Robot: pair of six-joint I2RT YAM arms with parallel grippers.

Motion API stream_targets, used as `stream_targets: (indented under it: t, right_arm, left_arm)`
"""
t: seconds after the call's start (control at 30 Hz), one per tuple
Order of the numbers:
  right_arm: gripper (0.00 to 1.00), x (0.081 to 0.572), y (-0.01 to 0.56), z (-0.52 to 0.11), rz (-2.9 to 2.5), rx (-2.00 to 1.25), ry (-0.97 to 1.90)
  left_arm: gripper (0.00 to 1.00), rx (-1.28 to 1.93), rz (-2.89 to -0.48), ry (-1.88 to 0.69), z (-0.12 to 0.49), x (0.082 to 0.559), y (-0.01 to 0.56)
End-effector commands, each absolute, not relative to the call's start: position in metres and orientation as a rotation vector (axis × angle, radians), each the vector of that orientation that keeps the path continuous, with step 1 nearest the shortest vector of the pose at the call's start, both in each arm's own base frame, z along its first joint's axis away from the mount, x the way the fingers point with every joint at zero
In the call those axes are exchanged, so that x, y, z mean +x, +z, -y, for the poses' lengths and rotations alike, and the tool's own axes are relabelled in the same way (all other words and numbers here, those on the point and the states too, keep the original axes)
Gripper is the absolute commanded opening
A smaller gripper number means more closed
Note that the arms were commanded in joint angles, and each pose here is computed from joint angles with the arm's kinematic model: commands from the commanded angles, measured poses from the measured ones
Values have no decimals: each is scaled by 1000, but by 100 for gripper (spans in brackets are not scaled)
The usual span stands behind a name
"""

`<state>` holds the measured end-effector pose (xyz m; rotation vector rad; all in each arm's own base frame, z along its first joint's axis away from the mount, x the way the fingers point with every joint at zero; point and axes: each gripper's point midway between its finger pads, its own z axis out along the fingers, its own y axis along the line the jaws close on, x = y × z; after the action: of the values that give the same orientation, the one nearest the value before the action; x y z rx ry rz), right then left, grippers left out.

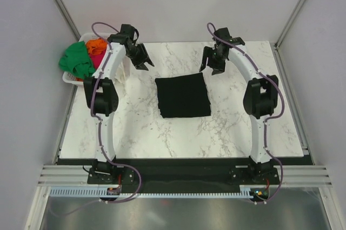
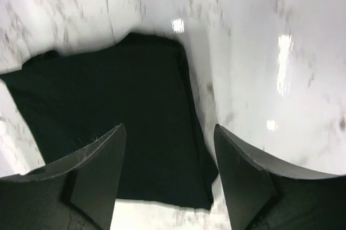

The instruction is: Fold and stack the t-shirts

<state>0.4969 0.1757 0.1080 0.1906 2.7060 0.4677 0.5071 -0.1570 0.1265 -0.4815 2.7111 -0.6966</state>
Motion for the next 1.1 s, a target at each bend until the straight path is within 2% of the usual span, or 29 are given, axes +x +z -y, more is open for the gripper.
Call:
stream_targets:
  t: [0.0, 0.07, 0.2, 0.3, 0.37, 0.6, 0.83, 1.07]
  right_arm:
    - [74, 456, 176, -206, -2579, 78, 533]
    - [74, 426, 172, -219, -2593, 52, 595]
    - [73, 369, 154, -273, -2617, -29, 919]
    - [72, 350, 130, -278, -2655, -30, 966]
    - [72, 340, 103, -268, -2716, -9, 921]
    - [70, 321, 16, -195, -2864, 190, 820]
    - [70, 309, -7, -161, -2909, 252, 733]
    - [70, 302, -16, -146, -2938, 273, 624]
  left_arm:
    - [45, -306, -2681, -605, 166, 451, 191]
    - [44, -210, -2629, -647, 191, 428, 211]
    - [41, -140, -2735, -707, 237, 374, 167]
    - [39, -65, -2820, -725, 274, 342, 132]
    - [38, -74, -2832, -752, 284, 336, 118]
    - [33, -142, -3043, -435, 229, 301, 4]
    - [31, -146, -3039, -307, 186, 297, -6]
    - [28, -65, -3045, -297, 178, 290, -8]
